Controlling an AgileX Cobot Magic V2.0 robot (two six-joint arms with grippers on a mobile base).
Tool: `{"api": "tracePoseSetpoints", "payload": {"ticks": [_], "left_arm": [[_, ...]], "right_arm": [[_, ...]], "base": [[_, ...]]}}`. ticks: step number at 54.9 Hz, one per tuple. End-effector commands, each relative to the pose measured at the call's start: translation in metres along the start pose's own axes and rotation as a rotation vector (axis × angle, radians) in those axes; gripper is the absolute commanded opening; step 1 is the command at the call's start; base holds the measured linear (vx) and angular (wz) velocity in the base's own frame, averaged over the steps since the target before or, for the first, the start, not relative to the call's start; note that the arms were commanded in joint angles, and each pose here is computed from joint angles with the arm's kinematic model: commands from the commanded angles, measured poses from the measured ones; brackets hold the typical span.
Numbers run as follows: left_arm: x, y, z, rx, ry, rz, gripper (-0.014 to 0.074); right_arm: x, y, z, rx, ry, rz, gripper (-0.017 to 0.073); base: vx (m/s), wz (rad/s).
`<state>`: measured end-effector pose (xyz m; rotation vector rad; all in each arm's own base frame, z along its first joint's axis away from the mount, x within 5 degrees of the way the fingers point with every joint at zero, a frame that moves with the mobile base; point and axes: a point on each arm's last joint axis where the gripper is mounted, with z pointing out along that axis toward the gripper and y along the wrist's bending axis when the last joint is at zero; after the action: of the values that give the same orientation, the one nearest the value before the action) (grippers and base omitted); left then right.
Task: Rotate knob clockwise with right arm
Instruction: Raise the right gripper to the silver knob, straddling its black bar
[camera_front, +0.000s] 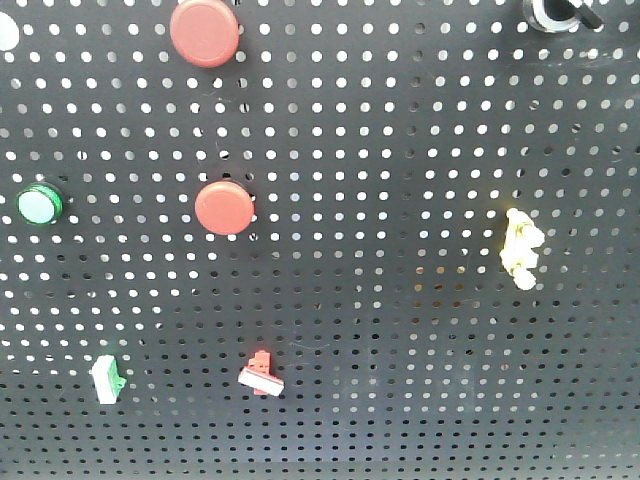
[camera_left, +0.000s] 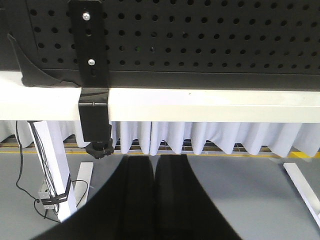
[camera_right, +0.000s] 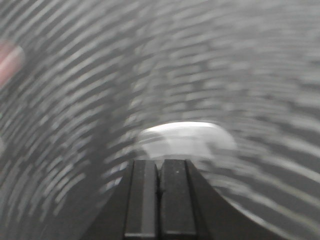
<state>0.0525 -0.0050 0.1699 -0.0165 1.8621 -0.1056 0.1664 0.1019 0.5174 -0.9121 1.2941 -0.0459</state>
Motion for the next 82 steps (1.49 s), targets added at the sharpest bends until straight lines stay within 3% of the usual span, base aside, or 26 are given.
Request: {"api": "tracePoseSetpoints", "payload": {"ticks": [1, 6, 15, 35, 52, 62, 82], "left_arm": [[-0.005, 0.0, 0.0, -0.003, -0.086, -0.011, -0.0006], [-0.005, 0.0, 0.0, -0.003, -0.086, -0.011, -0.0006], [-0.005, 0.0, 0.0, -0.003, -0.086, -0.011, -0.0006], [-0.005, 0.0, 0.0, -0.003, -0.086, -0.011, -0.0006], [-0.005, 0.0, 0.0, -0.003, -0.086, -0.011, -0.0006], [-0.005, 0.0, 0.0, -0.003, -0.086, -0.011, -0.0006], [-0.005, 0.0, 0.0, -0.003, -0.086, -0.011, -0.0006]], "right_arm": [[-0.021, -0.003, 0.005, 0.042, -0.098, -0.218, -0.0007], [-0.024, -0.006, 0.008, 0.084, -0.096, -0.287, 0.0001], [-0.024, -0.019, 0.003, 0.189, -0.031, -0.33, 0.0048], [-0.018, -0.036, -0.003, 0.356, 0.074, -0.313, 0.0272], [-0.018, -0.036, -0.002, 0.357, 0.068, -0.27, 0.0298], [-0.017, -0.032, 0.003, 0.329, 0.055, -0.184, 0.0298], [-0.008, -0.027, 0.027, 0.315, 0.105, -0.236, 0.0289]], "base": [[0.0, 0.0], [0.0, 0.0], [0.0, 0.0], [0.0, 0.0], [0.0, 0.0], [0.0, 0.0], [0.0, 0.0]]}}
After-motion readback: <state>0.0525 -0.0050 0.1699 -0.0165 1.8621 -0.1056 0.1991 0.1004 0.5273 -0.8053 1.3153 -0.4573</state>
